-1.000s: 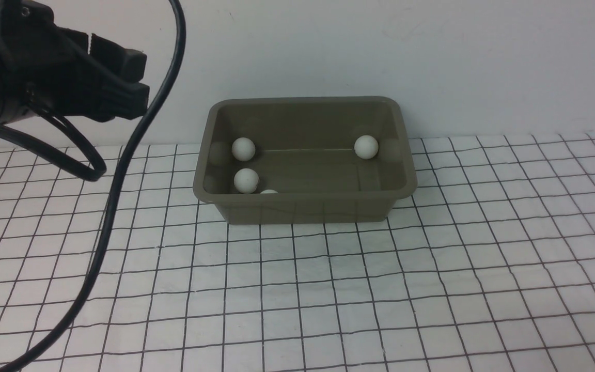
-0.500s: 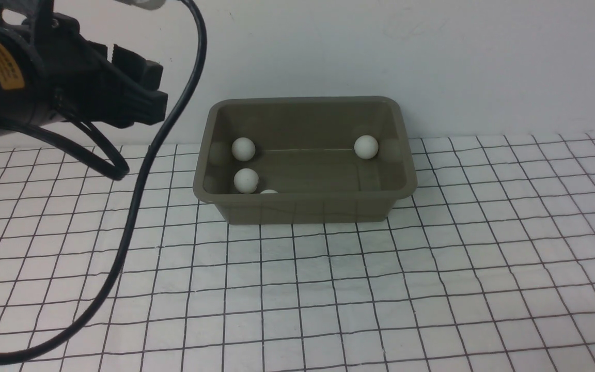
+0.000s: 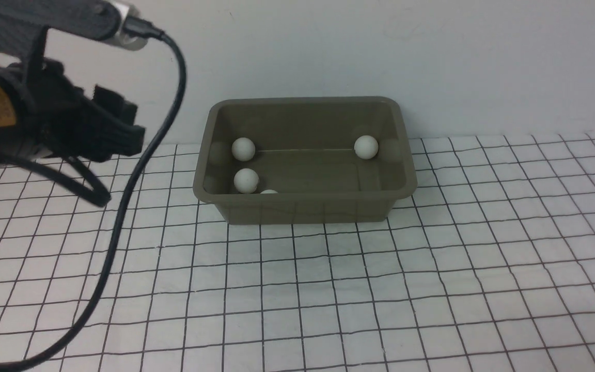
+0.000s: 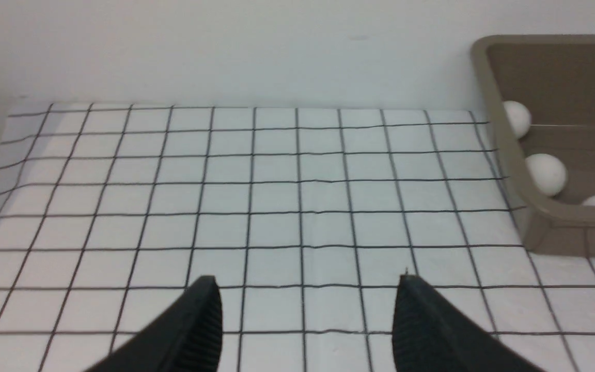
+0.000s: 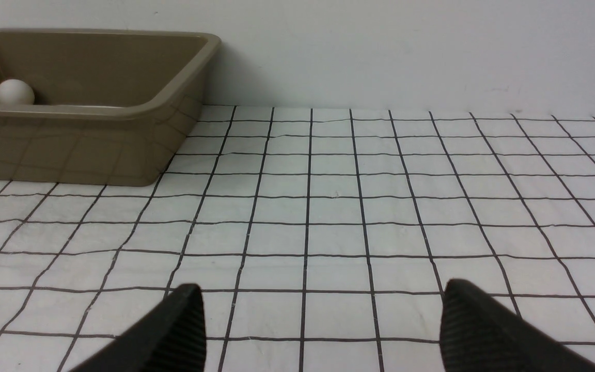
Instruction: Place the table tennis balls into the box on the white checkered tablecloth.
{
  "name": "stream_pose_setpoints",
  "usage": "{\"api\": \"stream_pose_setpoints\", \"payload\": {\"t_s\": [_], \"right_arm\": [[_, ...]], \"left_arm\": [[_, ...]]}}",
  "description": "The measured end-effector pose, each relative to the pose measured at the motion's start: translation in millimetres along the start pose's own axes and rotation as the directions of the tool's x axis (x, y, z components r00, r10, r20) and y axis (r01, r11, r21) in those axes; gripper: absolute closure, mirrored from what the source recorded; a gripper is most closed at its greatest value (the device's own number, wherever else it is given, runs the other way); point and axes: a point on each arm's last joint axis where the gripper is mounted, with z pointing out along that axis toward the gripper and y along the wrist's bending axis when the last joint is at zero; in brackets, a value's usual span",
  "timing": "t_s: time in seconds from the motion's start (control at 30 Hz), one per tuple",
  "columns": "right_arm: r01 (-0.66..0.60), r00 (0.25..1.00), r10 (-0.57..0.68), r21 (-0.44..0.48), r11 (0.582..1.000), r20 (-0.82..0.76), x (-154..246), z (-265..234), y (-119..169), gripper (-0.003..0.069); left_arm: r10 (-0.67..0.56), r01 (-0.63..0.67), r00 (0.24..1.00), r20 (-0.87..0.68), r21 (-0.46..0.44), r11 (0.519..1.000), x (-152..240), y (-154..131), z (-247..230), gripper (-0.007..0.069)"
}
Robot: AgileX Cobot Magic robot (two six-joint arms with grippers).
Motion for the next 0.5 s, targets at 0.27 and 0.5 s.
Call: {"api": "stream_pose_setpoints", "payload": {"t_s": [0.27, 0.5], "right_arm": [[0.000, 1.000, 0.000, 0.000, 1.000, 0.000, 0, 0, 0, 0.0111], [0.000, 1.000, 0.000, 0.000, 1.000, 0.000, 0, 0, 0, 0.0111]], "left_arm": [[-0.032, 0.037, 0.997, 0.063, -0.079, 0.996, 66, 14, -24, 0.0220], [-0.031, 0.045, 0.987, 0.157, -0.086, 0.995, 93, 16, -38, 0.0220]]}}
